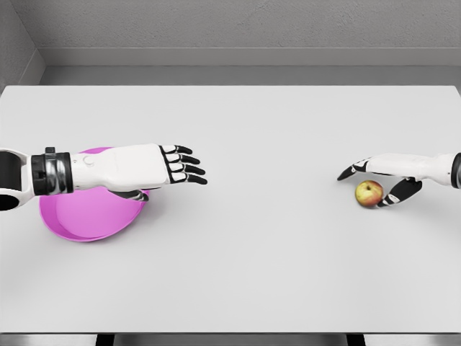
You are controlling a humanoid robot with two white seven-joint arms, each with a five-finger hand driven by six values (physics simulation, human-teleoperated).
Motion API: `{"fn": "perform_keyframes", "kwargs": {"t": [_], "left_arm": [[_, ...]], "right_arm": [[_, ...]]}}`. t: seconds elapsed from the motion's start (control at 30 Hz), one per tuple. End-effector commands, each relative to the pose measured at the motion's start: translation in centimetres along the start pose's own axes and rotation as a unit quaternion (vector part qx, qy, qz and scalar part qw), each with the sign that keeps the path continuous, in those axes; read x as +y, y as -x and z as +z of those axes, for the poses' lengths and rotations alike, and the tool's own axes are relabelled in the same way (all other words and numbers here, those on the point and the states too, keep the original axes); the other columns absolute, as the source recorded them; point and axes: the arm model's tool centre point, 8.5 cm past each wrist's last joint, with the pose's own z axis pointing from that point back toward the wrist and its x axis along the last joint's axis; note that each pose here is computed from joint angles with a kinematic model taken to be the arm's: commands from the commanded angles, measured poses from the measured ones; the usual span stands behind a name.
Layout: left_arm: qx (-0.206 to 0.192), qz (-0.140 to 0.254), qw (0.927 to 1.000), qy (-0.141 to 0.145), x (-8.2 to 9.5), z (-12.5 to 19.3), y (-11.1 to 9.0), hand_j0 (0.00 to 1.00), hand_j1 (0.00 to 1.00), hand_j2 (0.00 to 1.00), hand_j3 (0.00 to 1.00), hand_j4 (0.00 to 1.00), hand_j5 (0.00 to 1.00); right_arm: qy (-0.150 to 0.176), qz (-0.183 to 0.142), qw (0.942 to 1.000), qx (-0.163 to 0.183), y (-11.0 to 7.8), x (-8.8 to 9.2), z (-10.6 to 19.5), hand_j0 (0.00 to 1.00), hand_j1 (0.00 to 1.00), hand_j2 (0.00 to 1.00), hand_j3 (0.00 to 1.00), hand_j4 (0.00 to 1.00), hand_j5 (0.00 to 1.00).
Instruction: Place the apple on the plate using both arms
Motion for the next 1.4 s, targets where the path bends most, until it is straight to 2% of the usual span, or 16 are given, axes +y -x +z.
{"fn": "perform_keyframes", "kwargs": {"t": [0.0, 0.07, 0.2, 0.4, 0.47, 0.57, 0.67, 0.77, 0.8, 0.83, 0.87, 0.9, 0.93, 1.13, 1.27, 1.37], "left_arm": [[0.001, 0.002, 1.0, -0.002, 0.0, 0.0, 0.0, 1.0, 1.0, 1.0, 1.0, 1.0, 1.0], [0.001, 0.004, 1.0, -0.003, 0.0, -0.1, 0.1, 1.0, 1.0, 1.0, 1.0, 1.0, 1.0], [0.0, 0.003, 1.0, -0.002, 0.0, -0.2, 0.1, 1.0, 1.0, 1.0, 1.0, 1.0, 1.0], [0.0, 0.003, 1.0, -0.002, 0.0, -0.2, 0.1, 1.0, 1.0, 1.0, 1.0, 1.0, 1.0], [0.0, 0.003, 1.0, -0.002, 0.0, -0.2, 0.1, 1.0, 1.0, 1.0, 1.0, 1.0, 1.0], [0.0, 0.003, 1.0, -0.003, 0.0, -0.2, 0.1, 1.0, 1.0, 1.0, 1.0, 1.0, 1.0], [0.0, 0.003, 1.0, -0.003, 0.0, -0.2, 0.1, 1.0, 1.0, 1.0, 1.0, 1.0, 1.0], [0.0, 0.004, 1.0, -0.002, 0.0, -0.2, 0.1, 1.0, 1.0, 1.0, 1.0, 1.0, 1.0], [0.0, 0.004, 1.0, -0.003, 0.0, -0.2, 0.1, 1.0, 1.0, 1.0, 1.0, 1.0, 1.0], [0.0, 0.004, 1.0, -0.003, 0.0, -0.2, 0.1, 1.0, 1.0, 1.0, 1.0, 1.0, 1.0], [0.0, 0.003, 1.0, -0.003, 0.0, -0.2, 0.1, 1.0, 1.0, 1.0, 1.0, 1.0, 1.0], [0.0, 0.003, 1.0, -0.003, 0.0, -0.2, 0.1, 1.0, 1.0, 1.0, 1.0, 1.0, 1.0], [0.0, 0.003, 1.0, -0.003, 0.0, -0.2, 0.1, 1.0, 1.0, 1.0, 1.0, 1.0, 1.0], [0.0, 0.003, 1.0, -0.003, 0.0, -0.2, 0.1, 1.0, 1.0, 1.0, 1.0, 1.0, 1.0], [-0.016, 0.004, 0.9999, 0.001, 0.2, -2.4, -0.2, 1.0, 1.0, 1.0, 1.0, 1.0, 1.0], [-0.035, -0.012, 0.9992, -0.014, 2.8, -5.1, 0.0, 1.0, 1.0, 1.0, 1.0, 1.0, 1.0]], "right_arm": [[0.002, -0.002, 1.0, -0.001, 0.0, -0.1, 0.0, 0.72, 0.72, 0.72, 0.72, 0.72, 0.72], [0.003, -0.002, 1.0, -0.002, 0.0, -0.1, 0.1, 0.59, 0.59, 0.59, 0.59, 0.59, 0.59], [0.003, 0.0, 1.0, -0.007, -0.1, -0.1, 0.1, 0.48, 0.48, 0.48, 0.48, 0.48, 0.48], [0.005, 0.004, 0.9998, -0.019, -0.4, -0.1, 0.1, 0.44, 0.44, 0.44, 0.44, 0.44, 0.44], [0.02, 0.001, 0.9984, -0.054, -1.2, -0.5, 0.1, 0.44, 0.44, 0.44, 0.44, 0.44, 0.44], [0.056, -0.001, 0.9896, -0.133, -5.2, -3.2, -1.7, 0.44, 0.44, 0.44, 0.44, 0.44, 0.44], [0.044, 0.025, 0.9795, -0.195, -10.6, -5.0, -5.9, 0.44, 0.44, 0.44, 0.44, 0.44, 0.44], [0.032, 0.02, 0.9765, -0.212, -12.6, -5.3, -8.7, 0.45, 0.45, 0.45, 0.45, 0.45, 0.45], [0.033, 0.02, 0.9771, -0.209, -12.4, -5.4, -8.7, 0.45, 0.45, 0.45, 0.45, 0.45, 0.45], [0.041, 0.017, 0.9794, -0.197, -11.2, -5.7, -8.1, 0.54, 0.54, 0.54, 0.54, 0.54, 0.54], [0.061, 0.016, 0.9801, -0.188, -9.8, -6.5, -7.3, 0.69, 0.69, 0.69, 0.69, 0.69, 0.69], [0.078, 0.017, 0.9797, -0.184, -8.7, -7.0, -6.5, 0.94, 0.94, 0.94, 0.94, 0.94, 0.94], [0.104, 0.01, 0.9803, -0.167, -7.2, -8.0, -4.9, 1.0, 1.0, 1.0, 1.0, 1.0, 1.0], [0.147, -0.06, 0.9855, -0.061, 0.8, -7.0, -0.2, 1.0, 1.0, 1.0, 1.0, 1.0, 1.0], [0.146, -0.075, 0.9853, -0.046, 1.9, -5.9, 0.1, 1.0, 1.0, 1.0, 1.0, 1.0, 1.0], [0.146, -0.081, 0.9851, -0.04, 2.4, -5.6, 0.3, 1.0, 1.0, 1.0, 1.0, 1.0, 1.0]]}}
